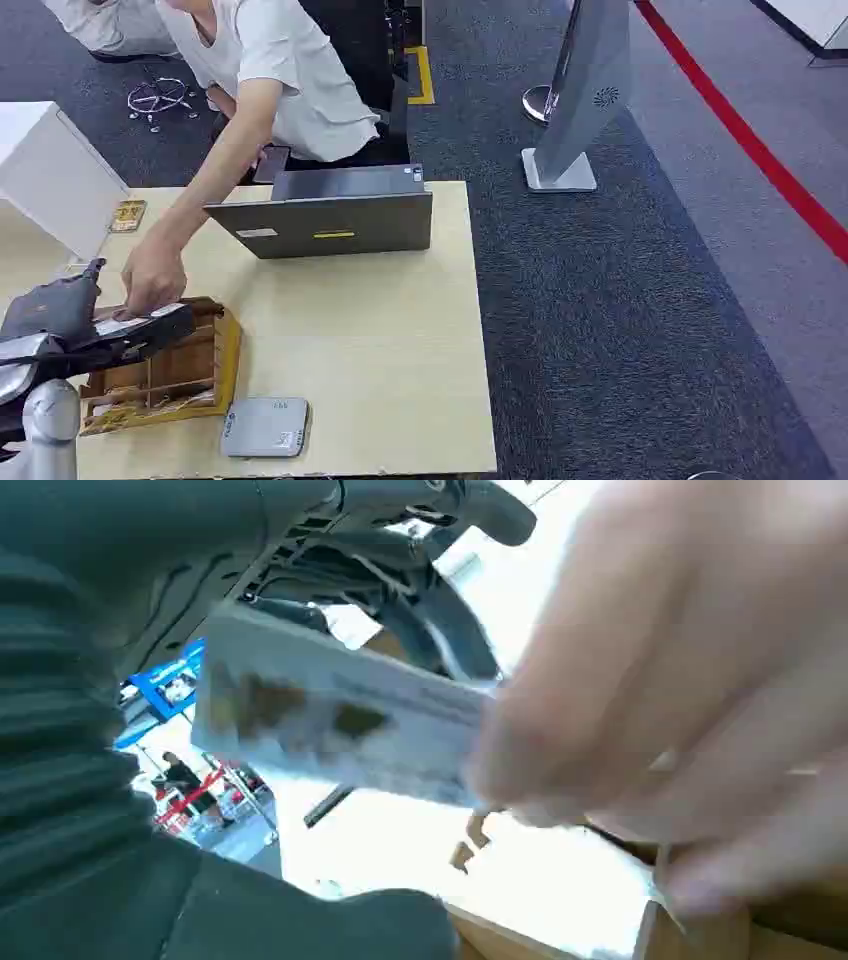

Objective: Pass the card to the sensor for recognition and then transmit it.

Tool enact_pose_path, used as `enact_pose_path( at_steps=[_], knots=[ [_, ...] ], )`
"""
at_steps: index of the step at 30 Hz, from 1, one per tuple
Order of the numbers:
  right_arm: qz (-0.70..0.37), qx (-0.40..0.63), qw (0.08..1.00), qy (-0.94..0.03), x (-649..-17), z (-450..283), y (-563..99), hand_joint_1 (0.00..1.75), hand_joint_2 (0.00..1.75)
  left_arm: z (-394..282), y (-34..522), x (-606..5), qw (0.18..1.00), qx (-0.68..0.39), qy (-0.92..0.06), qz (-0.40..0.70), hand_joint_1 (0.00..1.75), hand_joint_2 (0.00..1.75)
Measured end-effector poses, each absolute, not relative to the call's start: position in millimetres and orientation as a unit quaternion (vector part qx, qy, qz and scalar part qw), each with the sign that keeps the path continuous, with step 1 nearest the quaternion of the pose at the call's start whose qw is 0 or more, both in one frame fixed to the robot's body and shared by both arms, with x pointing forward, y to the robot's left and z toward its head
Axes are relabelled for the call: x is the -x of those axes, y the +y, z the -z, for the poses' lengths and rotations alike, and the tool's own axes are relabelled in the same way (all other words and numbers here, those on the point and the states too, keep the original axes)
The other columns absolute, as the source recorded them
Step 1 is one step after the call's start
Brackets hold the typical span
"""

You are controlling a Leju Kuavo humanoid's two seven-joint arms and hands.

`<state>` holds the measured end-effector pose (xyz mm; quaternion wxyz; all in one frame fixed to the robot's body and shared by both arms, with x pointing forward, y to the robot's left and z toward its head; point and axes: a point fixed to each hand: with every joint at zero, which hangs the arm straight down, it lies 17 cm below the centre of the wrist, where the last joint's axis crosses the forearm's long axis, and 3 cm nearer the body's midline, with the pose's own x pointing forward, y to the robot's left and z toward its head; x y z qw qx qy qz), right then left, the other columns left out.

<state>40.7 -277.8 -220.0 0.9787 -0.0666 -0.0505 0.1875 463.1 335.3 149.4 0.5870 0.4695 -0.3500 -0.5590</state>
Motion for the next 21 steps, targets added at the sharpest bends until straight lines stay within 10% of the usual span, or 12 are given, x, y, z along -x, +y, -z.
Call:
enact_pose_path(
  at_steps=[16,17,21],
  knots=[
    [-0.191,0.065,0.978,-0.058,-42,217,-274,0.00,1.75,-159,318,-470,0.560,-0.473,-0.383,0.562,0.00,1.75],
    [-0.191,0.065,0.978,-0.058,-42,217,-274,0.00,1.75,-160,317,-470,0.558,-0.474,-0.386,0.561,1.75,1.75],
    [-0.191,0.065,0.978,-0.058,-41,216,-275,0.00,1.75,-165,310,-473,0.546,-0.471,-0.401,0.564,1.75,1.75]
  ],
)
